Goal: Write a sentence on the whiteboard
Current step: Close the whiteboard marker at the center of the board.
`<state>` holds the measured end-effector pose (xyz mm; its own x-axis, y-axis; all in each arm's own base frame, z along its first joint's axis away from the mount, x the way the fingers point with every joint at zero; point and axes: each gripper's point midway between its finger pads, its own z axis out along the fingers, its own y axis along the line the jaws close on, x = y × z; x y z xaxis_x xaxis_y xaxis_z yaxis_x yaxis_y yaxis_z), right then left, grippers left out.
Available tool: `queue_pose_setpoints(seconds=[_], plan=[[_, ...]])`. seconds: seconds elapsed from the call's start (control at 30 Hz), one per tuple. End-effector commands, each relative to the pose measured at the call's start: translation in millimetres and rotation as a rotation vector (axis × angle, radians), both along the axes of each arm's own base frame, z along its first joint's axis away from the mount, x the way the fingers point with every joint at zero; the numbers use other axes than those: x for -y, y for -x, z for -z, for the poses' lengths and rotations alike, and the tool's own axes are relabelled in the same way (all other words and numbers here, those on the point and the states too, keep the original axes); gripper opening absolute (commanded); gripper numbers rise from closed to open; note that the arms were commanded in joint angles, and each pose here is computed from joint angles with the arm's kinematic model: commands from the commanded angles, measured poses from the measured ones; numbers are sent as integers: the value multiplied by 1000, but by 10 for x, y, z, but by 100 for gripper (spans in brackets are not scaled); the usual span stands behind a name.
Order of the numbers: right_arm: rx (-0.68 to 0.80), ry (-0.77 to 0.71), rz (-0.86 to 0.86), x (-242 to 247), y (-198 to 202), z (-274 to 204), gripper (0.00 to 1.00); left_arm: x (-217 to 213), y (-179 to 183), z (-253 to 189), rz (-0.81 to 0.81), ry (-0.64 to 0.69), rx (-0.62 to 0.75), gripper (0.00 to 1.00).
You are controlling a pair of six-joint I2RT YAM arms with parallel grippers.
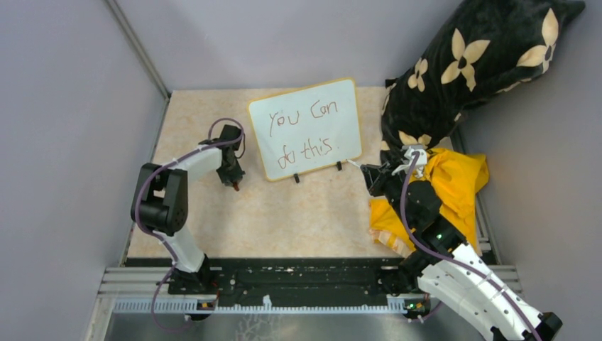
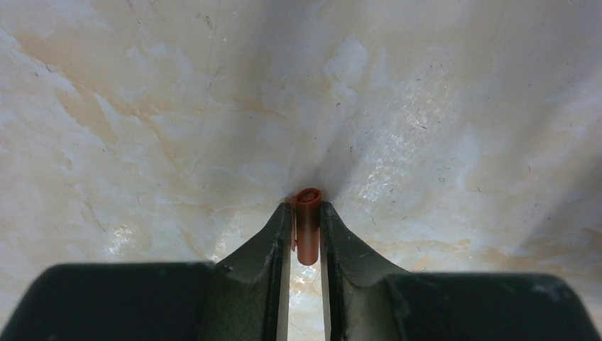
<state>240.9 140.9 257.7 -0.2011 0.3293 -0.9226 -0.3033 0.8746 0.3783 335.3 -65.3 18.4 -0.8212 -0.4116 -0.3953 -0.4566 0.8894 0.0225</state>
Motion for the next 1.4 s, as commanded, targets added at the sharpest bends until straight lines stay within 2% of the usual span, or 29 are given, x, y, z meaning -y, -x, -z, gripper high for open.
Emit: queue_pose_setpoints(seconds=[0.0,0.1,0.2,0.23,0.43,0.67,0.93,1.03,1.2,1.37], plan=[[53,-23,-3,-2,8,-172,0,37,170,171,23,23,-59,21],[52,-25,-2,0,11,-165,0,48,193,187,33,30,-64,14],[52,-25,-6,-5,12,-163,0,50,196,161,34,43,-55,1],[52,-25,-7,-8,12,-166,0,41,188,136,29,48,-46,0],[53,-19,-16,-27,9,-214,0,-40,116,-188,-4,85,65,0],[73,-13,-27,-52,-4,-345,0,-78,48,-834,0,121,234,0],[168,-69,-78,-219,-60,-833,0,62,84,-1919,104,243,591,0],[224,-96,-86,-382,-65,-1023,0,201,153,-2322,195,323,764,0],[367,-17,-77,-829,127,-1346,0,526,363,-2986,391,494,1035,0],[506,-55,-83,-1119,292,-1679,0,744,544,-3479,513,626,1160,0]])
